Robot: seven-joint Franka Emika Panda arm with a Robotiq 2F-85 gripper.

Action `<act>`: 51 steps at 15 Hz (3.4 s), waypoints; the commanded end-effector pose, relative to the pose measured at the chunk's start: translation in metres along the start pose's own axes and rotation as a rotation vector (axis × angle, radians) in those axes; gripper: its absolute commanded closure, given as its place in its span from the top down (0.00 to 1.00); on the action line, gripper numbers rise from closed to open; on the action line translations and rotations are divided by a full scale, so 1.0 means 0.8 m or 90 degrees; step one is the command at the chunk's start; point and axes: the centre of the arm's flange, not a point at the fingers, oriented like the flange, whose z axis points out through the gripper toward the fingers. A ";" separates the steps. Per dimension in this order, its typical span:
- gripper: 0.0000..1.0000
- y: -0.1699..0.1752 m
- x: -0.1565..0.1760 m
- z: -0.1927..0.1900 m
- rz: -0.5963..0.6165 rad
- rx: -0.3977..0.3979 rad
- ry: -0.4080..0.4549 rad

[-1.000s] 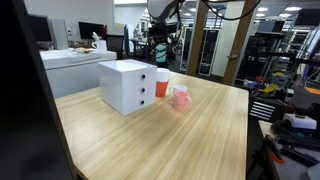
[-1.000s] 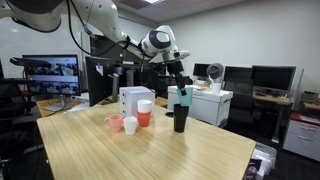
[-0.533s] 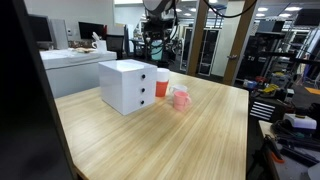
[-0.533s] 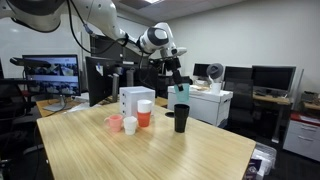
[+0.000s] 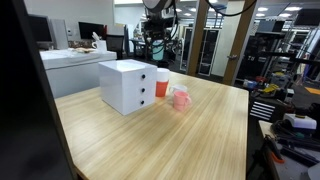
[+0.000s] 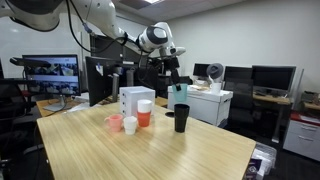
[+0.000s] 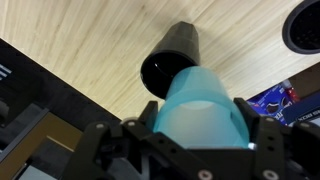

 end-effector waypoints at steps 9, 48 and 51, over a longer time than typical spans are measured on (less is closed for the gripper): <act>0.52 0.070 -0.015 0.013 0.034 -0.036 -0.061; 0.52 0.032 0.019 0.037 0.014 -0.042 -0.037; 0.52 0.028 0.015 0.045 0.010 -0.043 -0.040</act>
